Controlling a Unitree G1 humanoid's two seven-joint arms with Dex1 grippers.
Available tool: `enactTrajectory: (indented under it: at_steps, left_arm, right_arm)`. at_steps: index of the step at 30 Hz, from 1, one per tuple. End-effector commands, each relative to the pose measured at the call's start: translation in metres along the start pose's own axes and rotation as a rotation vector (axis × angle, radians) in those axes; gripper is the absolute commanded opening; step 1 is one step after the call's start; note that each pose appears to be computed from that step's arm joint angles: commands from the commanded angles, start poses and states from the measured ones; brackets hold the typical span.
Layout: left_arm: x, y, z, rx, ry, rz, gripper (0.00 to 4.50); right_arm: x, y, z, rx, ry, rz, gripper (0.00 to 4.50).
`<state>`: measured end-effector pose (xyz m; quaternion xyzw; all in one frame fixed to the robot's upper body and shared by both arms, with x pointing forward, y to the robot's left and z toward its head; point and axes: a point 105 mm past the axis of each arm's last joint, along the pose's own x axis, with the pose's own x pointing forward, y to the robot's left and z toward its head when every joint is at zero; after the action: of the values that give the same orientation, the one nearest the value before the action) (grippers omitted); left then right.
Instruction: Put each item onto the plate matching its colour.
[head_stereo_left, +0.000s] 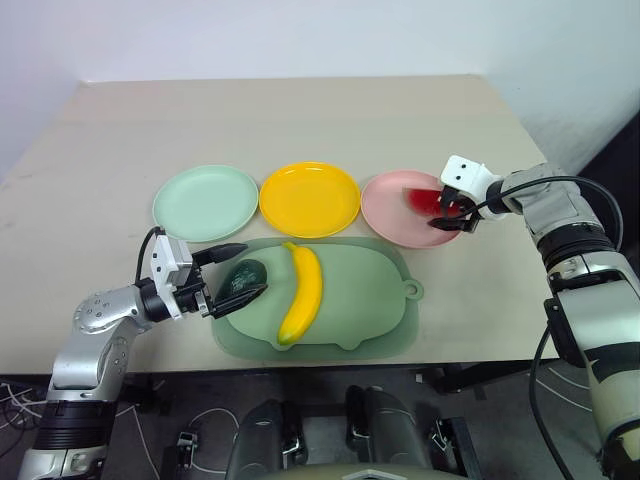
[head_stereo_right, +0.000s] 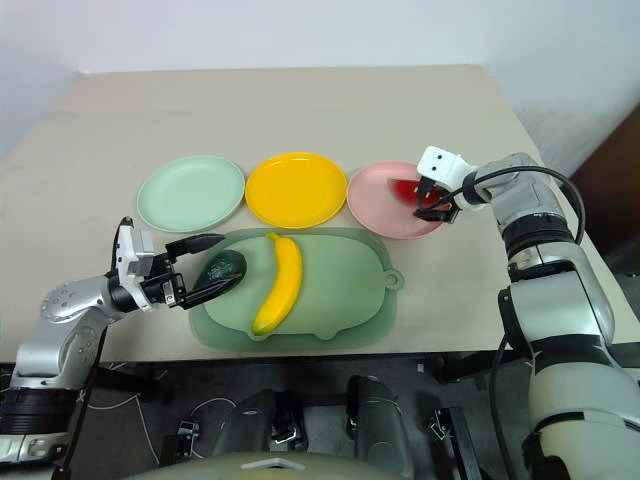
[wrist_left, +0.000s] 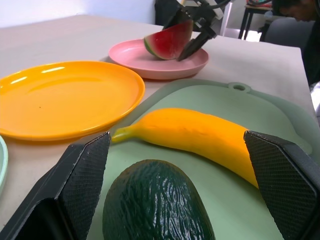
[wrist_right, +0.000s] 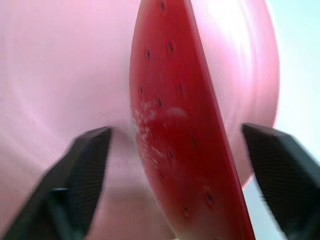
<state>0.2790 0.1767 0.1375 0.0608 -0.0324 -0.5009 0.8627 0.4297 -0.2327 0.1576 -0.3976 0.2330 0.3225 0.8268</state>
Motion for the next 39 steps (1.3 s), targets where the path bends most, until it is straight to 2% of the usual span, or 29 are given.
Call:
enactTrajectory:
  at_steps: [1,7,12,15,19,22,26,32,39]
  left_arm:
    - [-0.003,0.002,0.009,0.036,-0.017,-0.002,4.50]
    - [0.000,0.003,0.015,0.040,-0.023,-0.002,4.50]
    - [0.002,0.004,0.021,0.045,-0.027,0.003,4.50]
    - [0.003,0.003,0.025,0.045,-0.031,0.004,4.50]
    - [0.002,0.002,0.030,0.024,-0.036,0.002,4.50]
    - [0.000,0.001,0.028,0.015,-0.021,-0.008,4.50]
    - [0.001,0.001,0.029,0.012,-0.019,-0.011,4.50]
    - [0.001,0.004,0.035,0.032,-0.012,-0.016,4.50]
    - [0.001,0.008,0.041,0.045,-0.006,-0.010,4.50]
  right_arm:
    - [-0.010,-0.008,0.024,-0.022,-0.097,-0.015,4.48]
    - [-0.033,-0.011,0.048,-0.037,-0.219,-0.011,4.48]
    - [-0.061,-0.001,0.071,0.060,-0.358,0.008,4.48]
    - [-0.073,0.014,0.083,0.163,-0.421,0.047,4.48]
    - [-0.091,0.065,0.120,0.375,-0.564,0.217,4.48]
    - [-0.089,0.097,0.128,0.513,-0.528,0.311,4.48]
    - [-0.086,0.132,0.137,0.561,-0.480,0.420,4.48]
    - [-0.052,0.159,0.136,0.629,-0.335,0.527,4.48]
    - [-0.026,0.169,0.148,0.726,-0.229,0.586,4.48]
